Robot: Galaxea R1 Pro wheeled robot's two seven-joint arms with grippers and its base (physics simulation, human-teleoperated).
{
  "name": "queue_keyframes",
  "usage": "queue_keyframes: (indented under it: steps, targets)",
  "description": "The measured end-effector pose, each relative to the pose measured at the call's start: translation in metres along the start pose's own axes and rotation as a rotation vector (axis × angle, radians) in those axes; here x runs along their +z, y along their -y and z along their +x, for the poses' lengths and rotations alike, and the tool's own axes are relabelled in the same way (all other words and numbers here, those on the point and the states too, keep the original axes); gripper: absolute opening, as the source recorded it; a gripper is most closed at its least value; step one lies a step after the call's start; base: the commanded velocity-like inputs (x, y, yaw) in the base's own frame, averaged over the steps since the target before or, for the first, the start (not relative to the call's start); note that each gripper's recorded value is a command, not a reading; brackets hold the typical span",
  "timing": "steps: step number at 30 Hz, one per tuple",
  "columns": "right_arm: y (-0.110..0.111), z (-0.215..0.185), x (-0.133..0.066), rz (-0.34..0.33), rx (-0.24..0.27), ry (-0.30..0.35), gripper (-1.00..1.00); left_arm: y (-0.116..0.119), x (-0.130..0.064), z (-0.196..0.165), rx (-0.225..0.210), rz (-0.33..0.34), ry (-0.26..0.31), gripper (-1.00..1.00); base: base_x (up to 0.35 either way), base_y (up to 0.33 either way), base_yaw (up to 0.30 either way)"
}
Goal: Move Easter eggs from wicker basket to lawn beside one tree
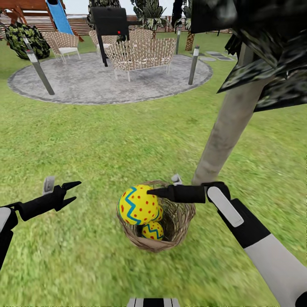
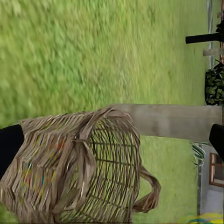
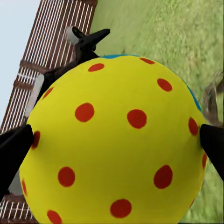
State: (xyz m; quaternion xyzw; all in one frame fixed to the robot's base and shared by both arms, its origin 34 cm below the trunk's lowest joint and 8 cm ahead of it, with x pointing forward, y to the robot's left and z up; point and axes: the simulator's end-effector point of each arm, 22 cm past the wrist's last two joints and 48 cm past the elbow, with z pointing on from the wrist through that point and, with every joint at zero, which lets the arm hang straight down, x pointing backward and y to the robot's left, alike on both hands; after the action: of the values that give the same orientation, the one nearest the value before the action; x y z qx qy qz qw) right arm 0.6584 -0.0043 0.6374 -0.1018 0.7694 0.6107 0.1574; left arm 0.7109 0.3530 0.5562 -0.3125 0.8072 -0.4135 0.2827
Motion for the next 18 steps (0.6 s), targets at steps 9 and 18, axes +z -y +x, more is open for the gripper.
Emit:
queue_keyframes:
  steps: [9,18]
  targets:
    - [-0.039,0.004,-0.024,-0.125,-0.008,0.0,-1.0,0.022,-0.007,-0.007,0.006,0.008,0.001,1.0,-0.003,0.0,0.0]
    - [-0.033,0.004,-0.032,-0.113,0.016,0.014,-1.0,0.029,-0.005,-0.004,-0.003,0.026,0.004,1.0,0.0,0.0,-0.126]
